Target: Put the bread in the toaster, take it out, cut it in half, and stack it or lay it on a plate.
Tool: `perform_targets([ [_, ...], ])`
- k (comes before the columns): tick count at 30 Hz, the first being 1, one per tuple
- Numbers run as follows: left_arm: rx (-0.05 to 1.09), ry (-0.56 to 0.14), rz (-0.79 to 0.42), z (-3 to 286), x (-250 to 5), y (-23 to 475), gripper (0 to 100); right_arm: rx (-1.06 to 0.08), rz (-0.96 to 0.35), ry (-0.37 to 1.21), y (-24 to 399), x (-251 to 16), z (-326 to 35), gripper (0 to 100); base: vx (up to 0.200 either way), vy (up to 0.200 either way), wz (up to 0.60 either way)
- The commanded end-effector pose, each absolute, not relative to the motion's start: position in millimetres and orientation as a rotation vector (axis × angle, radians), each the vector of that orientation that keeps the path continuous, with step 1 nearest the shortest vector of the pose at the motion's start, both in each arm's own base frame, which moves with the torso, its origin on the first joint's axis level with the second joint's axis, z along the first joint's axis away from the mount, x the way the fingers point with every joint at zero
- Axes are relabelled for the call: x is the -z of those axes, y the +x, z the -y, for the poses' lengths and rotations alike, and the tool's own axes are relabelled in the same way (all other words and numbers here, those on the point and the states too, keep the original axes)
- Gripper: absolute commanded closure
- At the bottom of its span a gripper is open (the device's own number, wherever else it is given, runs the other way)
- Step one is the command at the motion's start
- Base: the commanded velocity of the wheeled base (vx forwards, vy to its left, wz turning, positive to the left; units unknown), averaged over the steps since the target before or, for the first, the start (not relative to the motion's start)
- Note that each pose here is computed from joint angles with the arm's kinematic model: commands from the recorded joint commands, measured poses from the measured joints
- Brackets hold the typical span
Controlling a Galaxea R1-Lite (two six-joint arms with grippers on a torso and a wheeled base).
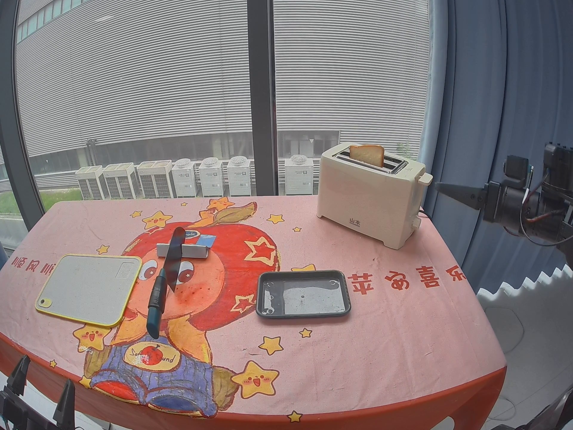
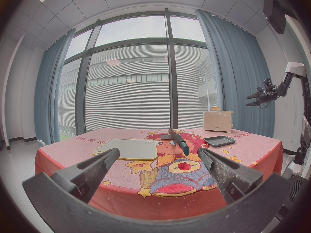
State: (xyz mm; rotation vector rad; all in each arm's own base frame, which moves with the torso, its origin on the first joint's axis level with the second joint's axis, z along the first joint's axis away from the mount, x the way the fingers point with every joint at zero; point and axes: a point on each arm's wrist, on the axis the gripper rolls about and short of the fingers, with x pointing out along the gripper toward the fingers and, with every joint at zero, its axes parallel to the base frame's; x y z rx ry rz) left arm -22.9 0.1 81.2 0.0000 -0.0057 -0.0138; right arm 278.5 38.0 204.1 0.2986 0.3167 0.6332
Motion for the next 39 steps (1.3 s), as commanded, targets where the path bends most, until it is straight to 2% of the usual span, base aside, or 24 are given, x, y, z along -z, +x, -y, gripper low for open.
perform_targets([
  [1, 0.014, 0.0, 0.005, -0.1, -76.0, -22.8, 0, -0.648, -0.334, 0.323, 252.1, -201.4, -40.0, 0, 0.0, 0.0, 0.0],
  [9, 0.014, 0.0, 0.005, 0.0, -76.0, -22.8, 0, -0.642, -0.378, 0.36, 253.1, -190.4, -40.2, 0, 0.0, 0.0, 0.0],
  [10, 0.014, 0.0, 0.005, 0.0, -76.0, -22.8, 0, -0.642, -0.384, 0.368, 255.3, -189.4, -40.8, 100, 0.0, 0.0, 0.0],
  [23, 0.014, 0.0, 0.005, 0.0, -76.0, -22.8, 0, -0.623, -0.447, 0.39, 295.5, -170.1, -43.0, 100, 0.0, 0.0, 0.0],
  [28, 0.014, 0.0, 0.005, 0.0, -76.0, -22.8, 0, -0.592, -0.492, 0.408, 320.3, -151.4, -38.1, 100, 0.0, 0.0, 0.0],
  [39, 0.014, 0.0, 0.005, 0.0, -76.0, -22.8, 0, -0.547, -0.47, 0.423, 341.2, -142.3, -22.0, 100, 0.0, 0.0, 0.0],
])
